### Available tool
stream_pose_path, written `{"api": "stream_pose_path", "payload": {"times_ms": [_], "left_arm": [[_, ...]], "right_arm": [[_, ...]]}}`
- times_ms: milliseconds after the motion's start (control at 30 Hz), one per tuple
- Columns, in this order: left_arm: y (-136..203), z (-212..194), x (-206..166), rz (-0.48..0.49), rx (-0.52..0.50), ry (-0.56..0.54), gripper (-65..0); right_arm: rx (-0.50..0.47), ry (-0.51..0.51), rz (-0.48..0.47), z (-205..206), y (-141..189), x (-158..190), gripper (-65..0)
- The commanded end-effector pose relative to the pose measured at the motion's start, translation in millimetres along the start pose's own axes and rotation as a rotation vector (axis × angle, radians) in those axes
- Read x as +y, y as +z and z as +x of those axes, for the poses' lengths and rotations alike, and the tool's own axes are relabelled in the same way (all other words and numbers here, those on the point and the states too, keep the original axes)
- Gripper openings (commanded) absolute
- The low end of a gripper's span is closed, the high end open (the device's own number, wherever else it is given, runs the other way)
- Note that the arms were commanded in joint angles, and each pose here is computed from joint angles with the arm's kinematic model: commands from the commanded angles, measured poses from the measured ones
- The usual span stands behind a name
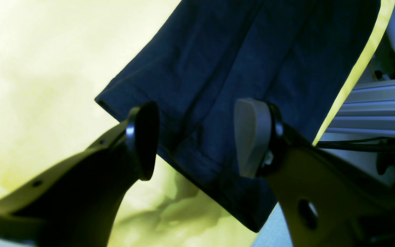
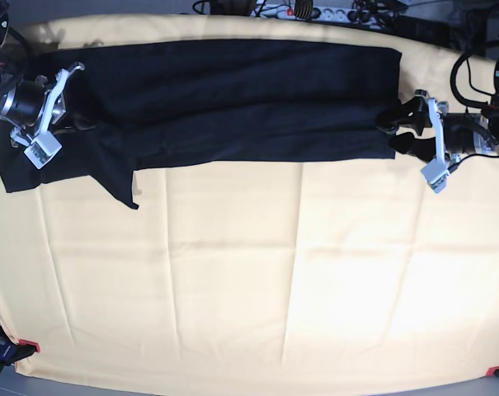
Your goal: Fold the T-shirt properly
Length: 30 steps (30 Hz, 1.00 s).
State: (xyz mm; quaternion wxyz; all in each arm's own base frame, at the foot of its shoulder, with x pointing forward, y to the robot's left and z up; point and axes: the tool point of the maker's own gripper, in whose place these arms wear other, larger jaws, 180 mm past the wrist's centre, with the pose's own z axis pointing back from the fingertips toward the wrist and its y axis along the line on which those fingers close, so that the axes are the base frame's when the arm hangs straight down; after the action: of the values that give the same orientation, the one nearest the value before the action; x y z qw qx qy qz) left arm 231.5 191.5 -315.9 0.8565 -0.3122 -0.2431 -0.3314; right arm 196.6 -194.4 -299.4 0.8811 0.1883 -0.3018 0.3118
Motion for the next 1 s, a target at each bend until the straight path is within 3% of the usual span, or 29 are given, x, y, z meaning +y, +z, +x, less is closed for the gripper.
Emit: {"api": "stream_pose_path", "payload": {"times_ms": [0, 233, 500, 833, 967], "left_arm": [[10.2, 13.4, 2.2, 0.01, -0.034, -0.026, -28.6], [10.2, 13.4, 2.2, 0.01, -0.034, -0.026, -28.6], [10.3, 13.4, 2.3, 0.01, -0.034, -0.026, -28.6], [10.3, 13.6, 2.2, 0.009, -0.034, -0.027, -28.6], [10.3, 13.5, 2.3, 0.01, -0.034, -0.027, -28.5]], "right_arm": [[0.002, 0.037, 0.007, 3.4, 6.6, 4.4, -65.0], [0.154, 0.093, 0.034, -21.6, 13.6, 24.5, -65.0], [0.337, 0.172, -0.085, -45.8, 29.1, -6.5, -65.0], [0.438, 0.165, -0.048, -74.0, 37.1, 3.2, -65.0], [0.54, 0.208, -0.1, -90.1, 48.9, -9.1, -65.0]]}}
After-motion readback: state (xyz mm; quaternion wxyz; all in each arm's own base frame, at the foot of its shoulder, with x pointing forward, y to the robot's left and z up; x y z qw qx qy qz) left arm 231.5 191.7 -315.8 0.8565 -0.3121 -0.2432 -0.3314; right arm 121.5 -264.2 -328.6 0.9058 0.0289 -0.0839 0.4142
